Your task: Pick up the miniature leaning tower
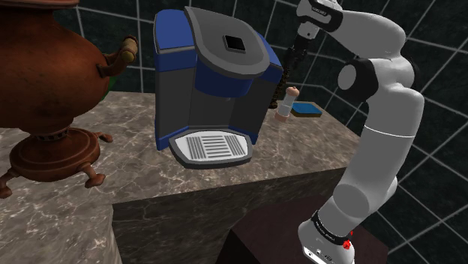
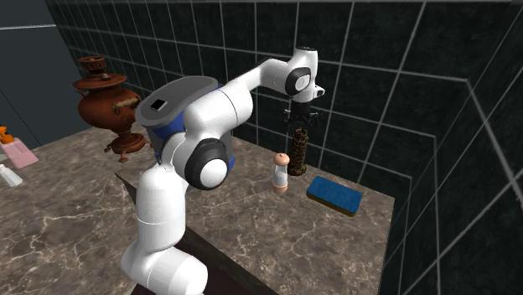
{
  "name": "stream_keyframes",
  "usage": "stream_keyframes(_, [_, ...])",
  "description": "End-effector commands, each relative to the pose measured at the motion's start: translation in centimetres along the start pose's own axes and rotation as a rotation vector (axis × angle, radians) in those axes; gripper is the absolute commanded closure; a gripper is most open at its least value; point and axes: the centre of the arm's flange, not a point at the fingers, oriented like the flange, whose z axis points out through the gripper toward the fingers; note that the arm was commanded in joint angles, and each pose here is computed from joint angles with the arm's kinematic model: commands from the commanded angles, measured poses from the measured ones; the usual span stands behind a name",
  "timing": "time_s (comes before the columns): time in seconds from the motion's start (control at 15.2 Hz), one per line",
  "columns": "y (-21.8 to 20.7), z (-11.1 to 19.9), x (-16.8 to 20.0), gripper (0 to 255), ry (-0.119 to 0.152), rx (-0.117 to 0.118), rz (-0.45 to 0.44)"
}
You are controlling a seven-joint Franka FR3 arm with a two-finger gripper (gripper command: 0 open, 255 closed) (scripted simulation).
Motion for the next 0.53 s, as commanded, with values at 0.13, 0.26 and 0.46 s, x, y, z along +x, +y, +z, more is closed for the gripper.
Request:
stream_keyframes(0.13, [0.5,1.5,0.5,0,0.001,0.002,-0.002])
stream_keyframes(0.26, [0.5,2.6,0.4,0,0.001,0.002,-0.002])
stream_keyframes(0.46, [0.5,3.9,0.3,0,0.001,0.002,-0.002])
